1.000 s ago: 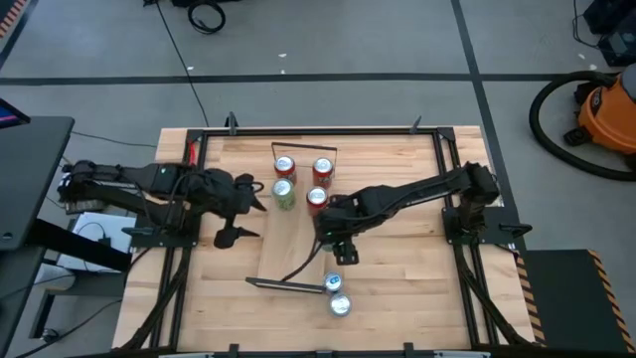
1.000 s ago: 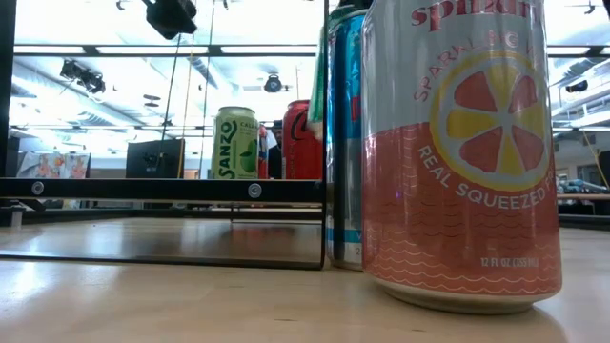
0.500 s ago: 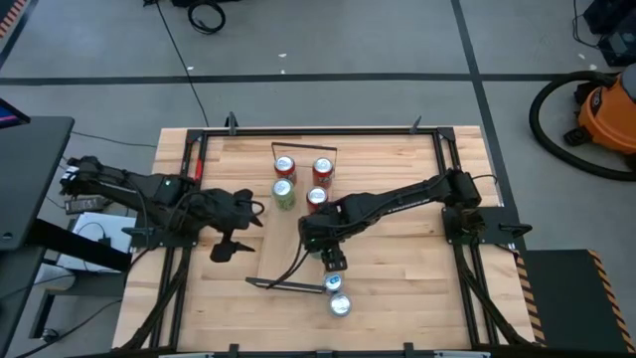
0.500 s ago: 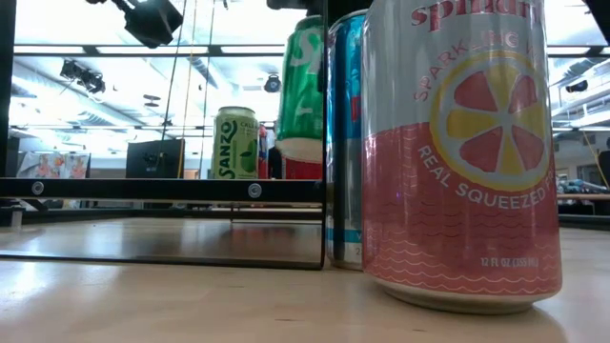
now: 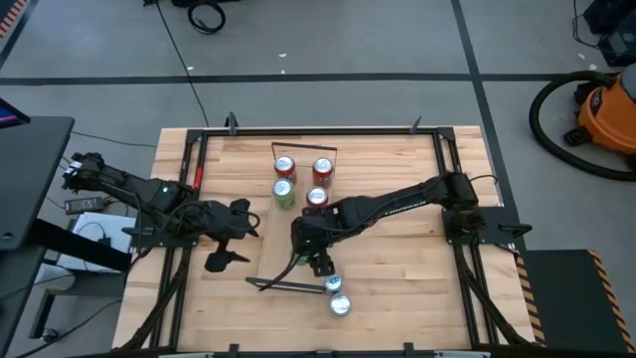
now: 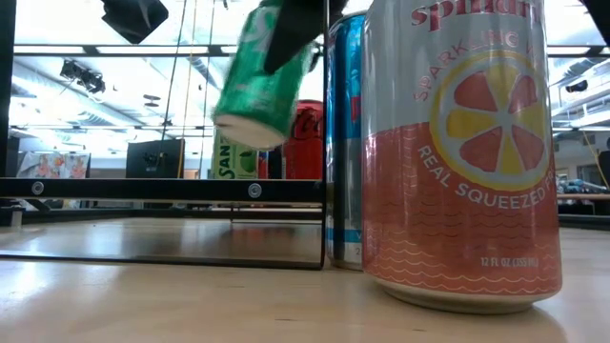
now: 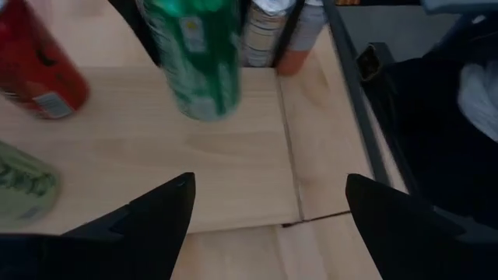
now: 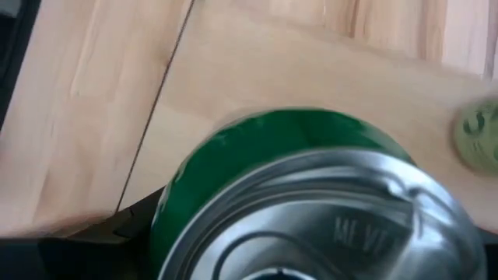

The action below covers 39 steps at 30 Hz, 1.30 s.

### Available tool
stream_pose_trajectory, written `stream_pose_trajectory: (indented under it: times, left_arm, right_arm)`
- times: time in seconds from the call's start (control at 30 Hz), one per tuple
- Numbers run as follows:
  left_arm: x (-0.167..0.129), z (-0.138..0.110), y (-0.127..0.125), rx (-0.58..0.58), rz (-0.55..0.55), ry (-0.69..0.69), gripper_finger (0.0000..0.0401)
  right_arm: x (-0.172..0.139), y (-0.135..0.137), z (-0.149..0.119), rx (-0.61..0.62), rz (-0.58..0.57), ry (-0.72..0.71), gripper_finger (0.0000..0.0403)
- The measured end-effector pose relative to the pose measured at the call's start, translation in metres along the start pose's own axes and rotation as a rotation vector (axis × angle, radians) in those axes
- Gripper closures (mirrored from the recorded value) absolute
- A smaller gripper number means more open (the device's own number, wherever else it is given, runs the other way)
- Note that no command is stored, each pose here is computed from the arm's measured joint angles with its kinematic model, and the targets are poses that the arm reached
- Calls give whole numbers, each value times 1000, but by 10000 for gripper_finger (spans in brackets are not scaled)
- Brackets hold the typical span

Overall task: Place canned beverage on shelf
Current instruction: Put the green soda can on the shelf

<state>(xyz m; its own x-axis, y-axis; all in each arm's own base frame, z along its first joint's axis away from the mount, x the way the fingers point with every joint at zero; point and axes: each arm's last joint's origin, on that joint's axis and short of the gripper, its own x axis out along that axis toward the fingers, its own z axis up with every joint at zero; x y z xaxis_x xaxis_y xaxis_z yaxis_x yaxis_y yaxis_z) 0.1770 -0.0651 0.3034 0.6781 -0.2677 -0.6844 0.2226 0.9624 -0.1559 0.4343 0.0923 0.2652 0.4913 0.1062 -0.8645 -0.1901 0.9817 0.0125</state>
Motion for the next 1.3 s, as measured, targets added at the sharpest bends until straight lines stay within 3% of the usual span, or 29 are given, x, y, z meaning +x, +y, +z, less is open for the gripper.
stream_pose_trajectory:
  times: [0.2, 0.67, 0.83, 1.3]
  left_arm:
    - [0, 0, 0, -2, 19, -4, 58]
    - [0, 1, 0, 1, 25, -14, 58]
    - [0, 3, 1, 9, 62, -45, 58]
    - [0, 4, 1, 10, 68, -56, 58]
  right_arm:
    - [2, -5, 0, 7, -12, 4, 79]
    - [1, -9, -18, -12, -71, 184, 76]
    - [2, -11, -19, -22, -119, 187, 62]
    - [6, -16, -19, -7, -117, 165, 52]
